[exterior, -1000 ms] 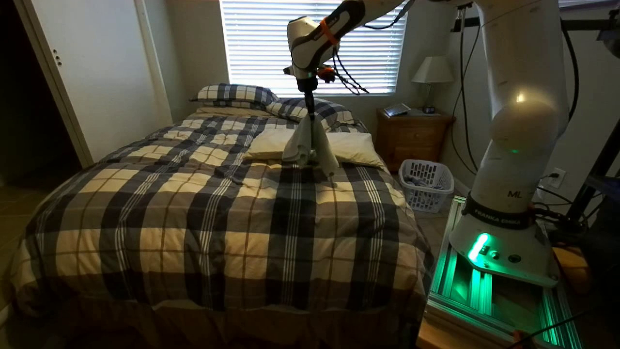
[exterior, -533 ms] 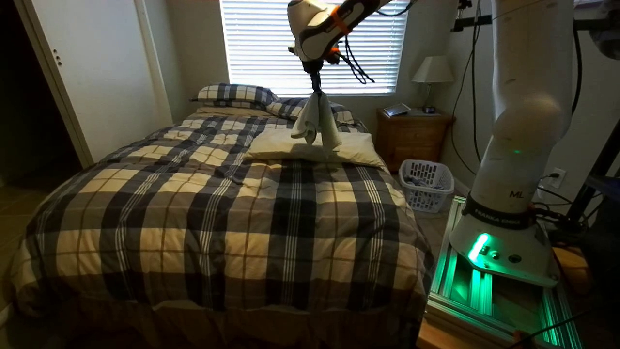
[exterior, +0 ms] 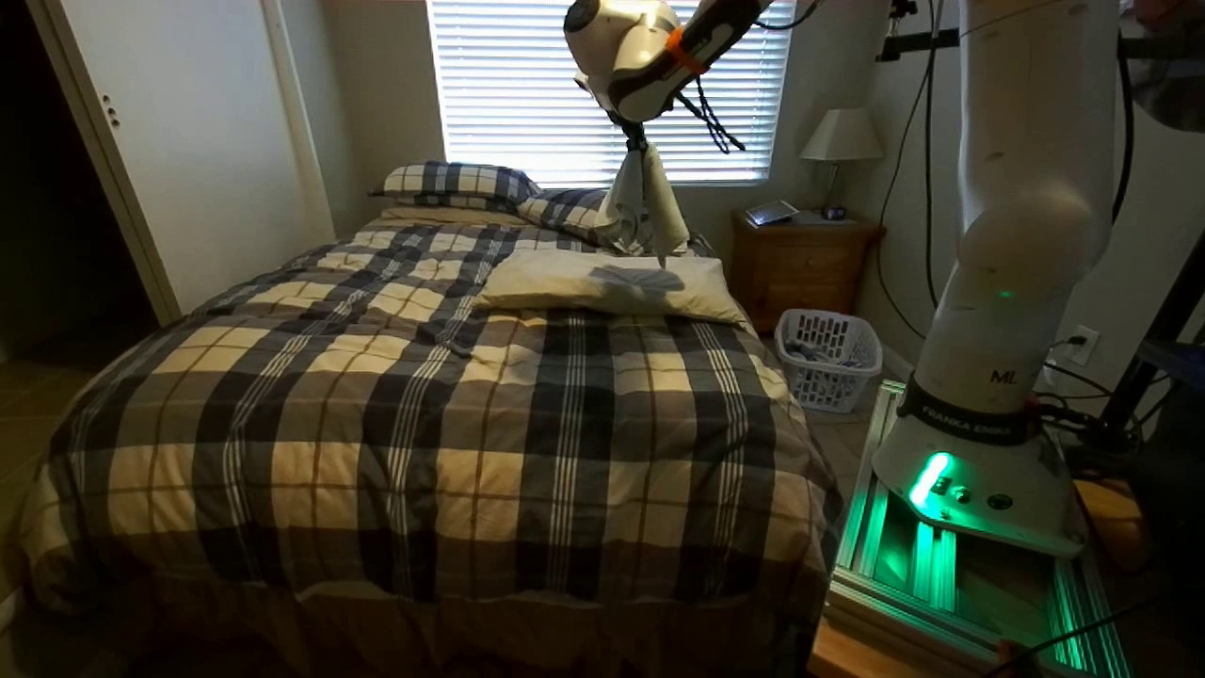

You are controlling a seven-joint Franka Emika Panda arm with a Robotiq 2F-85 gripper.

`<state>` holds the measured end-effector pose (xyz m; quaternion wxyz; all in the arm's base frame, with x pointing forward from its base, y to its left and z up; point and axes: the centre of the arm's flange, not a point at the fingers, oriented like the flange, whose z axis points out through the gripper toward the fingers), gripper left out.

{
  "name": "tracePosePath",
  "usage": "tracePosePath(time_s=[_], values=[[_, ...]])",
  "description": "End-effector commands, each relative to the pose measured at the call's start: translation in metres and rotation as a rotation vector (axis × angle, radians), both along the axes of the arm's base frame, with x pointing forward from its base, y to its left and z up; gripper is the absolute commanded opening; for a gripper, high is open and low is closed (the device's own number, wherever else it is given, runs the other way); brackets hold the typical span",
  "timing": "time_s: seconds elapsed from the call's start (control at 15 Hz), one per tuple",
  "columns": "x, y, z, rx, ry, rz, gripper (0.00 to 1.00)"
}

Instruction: Move the pillow to the right and put the towel on the pillow

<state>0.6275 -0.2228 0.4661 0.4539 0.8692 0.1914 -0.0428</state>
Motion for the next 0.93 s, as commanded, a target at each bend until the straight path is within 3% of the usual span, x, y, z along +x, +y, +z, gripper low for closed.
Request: tracePosePath(time_s=[0.0, 0.27, 0.6, 0.87], values=[[0.010, -0.015, -0.009, -0.123, -0.010, 0.026, 0.06], [0.012, -0.048, -0.016, -0.125, -0.020, 0.058, 0.05], [0.019, -0.091, -0.008, -0.078, -0.123, 0.133, 0.05], [0.032, -0.112, -0.008, -0.074, -0.152, 0.165, 0.05]])
